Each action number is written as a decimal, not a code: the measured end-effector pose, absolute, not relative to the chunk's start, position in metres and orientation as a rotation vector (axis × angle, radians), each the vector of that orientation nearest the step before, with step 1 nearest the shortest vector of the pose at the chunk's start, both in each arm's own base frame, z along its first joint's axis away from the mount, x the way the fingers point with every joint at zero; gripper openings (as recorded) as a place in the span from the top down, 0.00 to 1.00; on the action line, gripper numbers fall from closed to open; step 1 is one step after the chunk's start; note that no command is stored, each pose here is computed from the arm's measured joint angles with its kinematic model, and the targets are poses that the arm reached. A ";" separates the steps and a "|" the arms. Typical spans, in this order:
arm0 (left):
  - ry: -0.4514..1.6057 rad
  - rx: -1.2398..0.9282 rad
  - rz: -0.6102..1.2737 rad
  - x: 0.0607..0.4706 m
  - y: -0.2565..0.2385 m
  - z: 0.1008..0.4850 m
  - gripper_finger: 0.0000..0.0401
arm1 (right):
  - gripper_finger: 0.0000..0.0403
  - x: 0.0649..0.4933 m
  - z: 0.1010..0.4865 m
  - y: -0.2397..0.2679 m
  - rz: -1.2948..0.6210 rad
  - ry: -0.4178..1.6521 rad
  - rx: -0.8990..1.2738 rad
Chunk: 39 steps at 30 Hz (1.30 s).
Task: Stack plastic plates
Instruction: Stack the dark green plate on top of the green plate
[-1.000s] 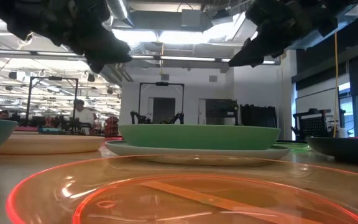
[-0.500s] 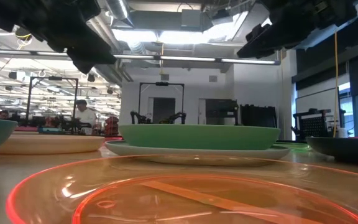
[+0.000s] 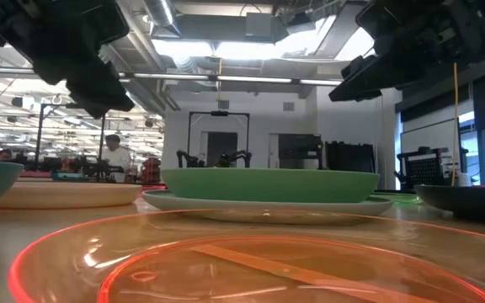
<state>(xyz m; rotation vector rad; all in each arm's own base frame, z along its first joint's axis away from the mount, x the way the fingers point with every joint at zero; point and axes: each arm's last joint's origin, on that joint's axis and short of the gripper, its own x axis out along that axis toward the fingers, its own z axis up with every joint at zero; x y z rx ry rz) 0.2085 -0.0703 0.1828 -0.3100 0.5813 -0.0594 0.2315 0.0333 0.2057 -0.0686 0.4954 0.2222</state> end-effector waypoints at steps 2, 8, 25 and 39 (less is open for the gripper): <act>0.603 -0.307 -0.060 0.210 -0.072 0.188 0.68 | 0.61 0.232 0.206 0.033 0.214 0.492 -0.070; 0.759 -0.271 -0.065 0.207 -0.076 0.195 0.68 | 0.61 0.231 0.205 0.033 0.212 0.504 -0.071; 0.807 -0.332 -0.107 0.209 -0.097 0.185 0.68 | 0.61 0.231 0.204 0.032 0.222 0.508 -0.107; 0.899 -0.257 -0.131 0.232 -0.114 0.204 0.68 | 0.61 0.230 0.204 0.032 0.225 0.516 -0.118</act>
